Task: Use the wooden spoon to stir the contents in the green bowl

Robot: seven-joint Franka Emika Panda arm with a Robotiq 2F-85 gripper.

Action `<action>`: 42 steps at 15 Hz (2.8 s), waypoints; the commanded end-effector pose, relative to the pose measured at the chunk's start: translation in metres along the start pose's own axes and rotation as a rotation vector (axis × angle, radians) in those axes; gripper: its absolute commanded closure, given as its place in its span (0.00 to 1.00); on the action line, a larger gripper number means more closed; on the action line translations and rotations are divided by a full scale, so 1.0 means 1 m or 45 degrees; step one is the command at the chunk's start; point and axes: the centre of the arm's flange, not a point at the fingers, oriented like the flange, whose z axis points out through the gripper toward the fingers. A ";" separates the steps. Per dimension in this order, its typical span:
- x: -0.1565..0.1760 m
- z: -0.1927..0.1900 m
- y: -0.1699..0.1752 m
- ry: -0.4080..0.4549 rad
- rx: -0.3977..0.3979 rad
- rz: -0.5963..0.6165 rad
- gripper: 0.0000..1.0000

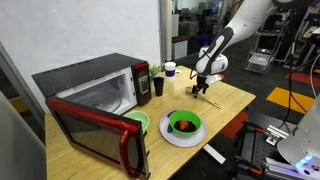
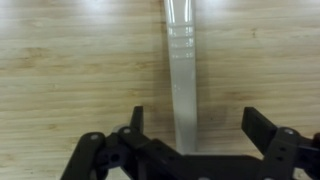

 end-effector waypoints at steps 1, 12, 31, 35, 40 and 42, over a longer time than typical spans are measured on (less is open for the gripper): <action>0.001 0.013 0.009 0.023 -0.019 0.027 0.00; 0.002 0.012 0.002 0.054 -0.061 0.026 0.69; -0.030 -0.004 -0.120 -0.061 -0.422 -0.411 0.94; -0.044 -0.020 -0.158 -0.145 -0.484 -0.488 0.94; -0.065 -0.054 -0.181 -0.254 -0.534 -0.493 0.94; -0.070 -0.067 -0.187 -0.272 -0.546 -0.475 0.94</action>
